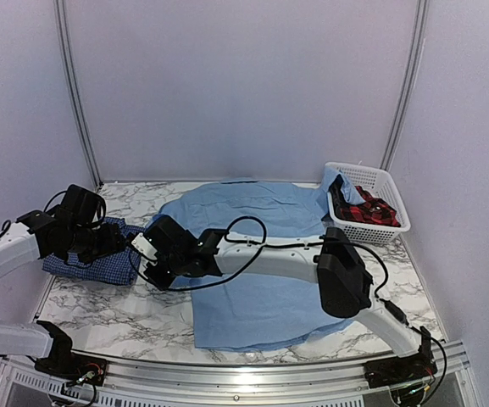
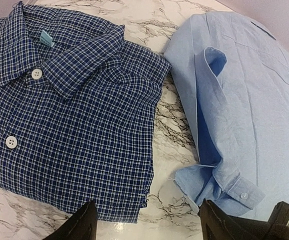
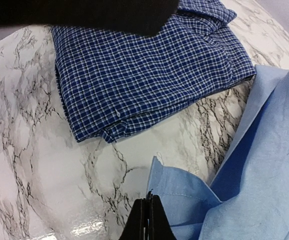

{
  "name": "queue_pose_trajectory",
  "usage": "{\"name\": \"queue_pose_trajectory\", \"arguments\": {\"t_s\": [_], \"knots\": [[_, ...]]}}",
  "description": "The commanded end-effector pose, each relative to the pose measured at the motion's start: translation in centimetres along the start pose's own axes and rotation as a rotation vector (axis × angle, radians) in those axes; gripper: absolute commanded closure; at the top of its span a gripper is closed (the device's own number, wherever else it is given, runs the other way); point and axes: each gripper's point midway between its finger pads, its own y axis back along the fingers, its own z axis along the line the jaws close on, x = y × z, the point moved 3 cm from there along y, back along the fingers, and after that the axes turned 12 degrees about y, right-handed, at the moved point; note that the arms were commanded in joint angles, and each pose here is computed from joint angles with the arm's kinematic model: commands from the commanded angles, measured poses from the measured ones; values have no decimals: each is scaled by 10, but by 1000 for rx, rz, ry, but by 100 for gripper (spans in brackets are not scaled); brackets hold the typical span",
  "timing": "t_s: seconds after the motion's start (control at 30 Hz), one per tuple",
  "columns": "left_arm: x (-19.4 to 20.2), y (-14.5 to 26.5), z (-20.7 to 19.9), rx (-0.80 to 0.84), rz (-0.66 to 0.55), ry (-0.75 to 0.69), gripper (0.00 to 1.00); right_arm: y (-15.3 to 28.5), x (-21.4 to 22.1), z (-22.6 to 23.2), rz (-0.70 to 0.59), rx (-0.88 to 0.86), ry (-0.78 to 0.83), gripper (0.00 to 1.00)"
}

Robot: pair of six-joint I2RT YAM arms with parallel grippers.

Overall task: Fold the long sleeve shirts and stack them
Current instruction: Pick up the flattened shirt from the center of the board.

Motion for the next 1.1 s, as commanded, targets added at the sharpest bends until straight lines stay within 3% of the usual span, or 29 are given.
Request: {"name": "queue_pose_trajectory", "arguments": {"t_s": [0.0, 0.23, 0.57, 0.87, 1.07], "knots": [[10, -4, 0, 5, 67, -30, 28, 41, -44, -37, -91, 110, -20, 100], [29, -3, -18, 111, 177, -75, 32, 114, -80, -113, -201, 286, -17, 100], [108, -5, -39, 175, 375, -111, 43, 172, -75, -226, -257, 493, -51, 100], [170, 0, -58, 181, 502, -187, 46, 190, -59, -268, -263, 523, -67, 100], [222, -6, -79, 143, 581, -265, 54, 197, -57, -276, -270, 537, -65, 100]]}}
